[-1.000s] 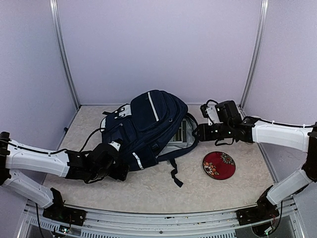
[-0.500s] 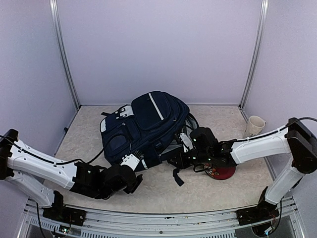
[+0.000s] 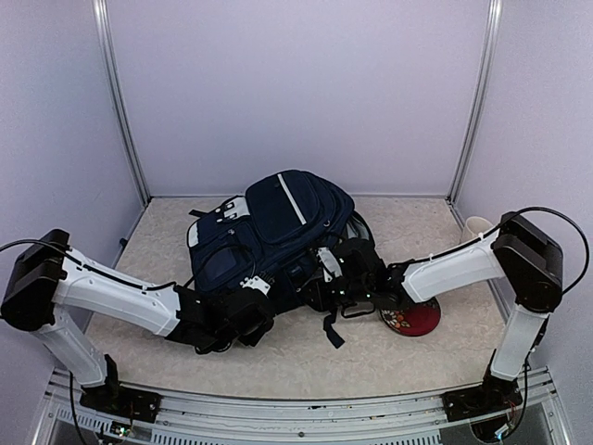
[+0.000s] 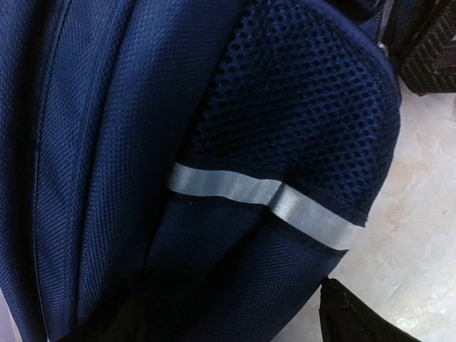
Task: Pack the student bag
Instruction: Hold the largest pocket of the student bag, then grab the largest pocket of the student bag.
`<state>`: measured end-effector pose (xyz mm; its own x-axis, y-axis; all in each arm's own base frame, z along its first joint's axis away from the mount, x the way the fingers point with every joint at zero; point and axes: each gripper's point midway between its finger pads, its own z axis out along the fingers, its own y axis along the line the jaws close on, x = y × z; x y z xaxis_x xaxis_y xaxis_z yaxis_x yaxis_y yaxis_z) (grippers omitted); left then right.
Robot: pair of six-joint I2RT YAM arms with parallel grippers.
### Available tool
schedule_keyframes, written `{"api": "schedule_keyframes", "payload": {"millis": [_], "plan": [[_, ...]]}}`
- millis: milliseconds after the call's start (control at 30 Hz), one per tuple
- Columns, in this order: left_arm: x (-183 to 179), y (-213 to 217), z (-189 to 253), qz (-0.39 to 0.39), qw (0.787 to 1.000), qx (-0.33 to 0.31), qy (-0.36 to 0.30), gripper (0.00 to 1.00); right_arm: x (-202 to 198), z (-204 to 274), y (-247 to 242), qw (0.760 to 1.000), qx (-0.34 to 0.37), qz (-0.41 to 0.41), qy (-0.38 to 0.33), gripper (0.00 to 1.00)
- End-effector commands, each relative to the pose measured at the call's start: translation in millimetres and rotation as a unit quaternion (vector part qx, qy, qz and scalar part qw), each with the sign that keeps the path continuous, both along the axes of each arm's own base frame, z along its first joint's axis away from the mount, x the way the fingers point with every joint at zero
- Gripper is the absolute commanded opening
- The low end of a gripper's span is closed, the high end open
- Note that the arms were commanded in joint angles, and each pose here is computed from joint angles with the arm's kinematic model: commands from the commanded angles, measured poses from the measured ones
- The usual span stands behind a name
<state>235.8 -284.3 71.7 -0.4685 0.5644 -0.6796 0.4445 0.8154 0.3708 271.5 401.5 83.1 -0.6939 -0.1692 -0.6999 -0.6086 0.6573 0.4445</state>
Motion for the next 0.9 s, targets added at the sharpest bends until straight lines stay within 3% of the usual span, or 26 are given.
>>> {"api": "schedule_keyframes", "payload": {"millis": [0, 100, 167, 267, 300, 600, 767, 867], "plan": [[13.1, 12.2, -3.9, 0.030, 0.999, 0.015, 0.005, 0.80, 7.4, 0.6, 7.6, 1.000, 0.004, -0.008, -0.014, 0.20], [23.4, 16.2, -7.6, 0.041, 0.999, 0.000, 0.016, 0.67, 14.5, -1.5, 4.6, 0.999, -0.005, -0.025, -0.023, 0.19], [29.1, 20.1, -10.1, 0.047, 0.998, -0.011, 0.029, 0.48, 18.9, -0.4, 2.4, 0.999, -0.004, -0.039, -0.030, 0.19], [27.6, 17.3, -8.6, 0.034, 0.999, -0.017, 0.034, 0.05, 19.2, 1.9, 5.9, 0.999, 0.009, -0.033, -0.039, 0.20], [25.3, 14.9, -7.0, 0.026, 0.999, -0.018, 0.033, 0.00, 18.9, -0.7, 8.1, 0.999, 0.009, -0.028, -0.038, 0.20], [-6.3, -17.6, 23.4, -0.068, 0.996, -0.055, -0.005, 0.00, 18.9, 7.8, 24.9, 0.998, 0.033, 0.007, -0.059, 0.28], [-28.0, -50.1, 39.1, -0.128, 0.987, -0.100, 0.001, 0.00, 11.7, 17.3, 35.4, 0.996, 0.059, 0.033, -0.054, 0.40], [-31.8, -63.5, 40.3, -0.139, 0.984, -0.107, 0.008, 0.00, 16.6, 9.4, 30.8, 0.998, 0.038, 0.005, -0.052, 0.40]]}}
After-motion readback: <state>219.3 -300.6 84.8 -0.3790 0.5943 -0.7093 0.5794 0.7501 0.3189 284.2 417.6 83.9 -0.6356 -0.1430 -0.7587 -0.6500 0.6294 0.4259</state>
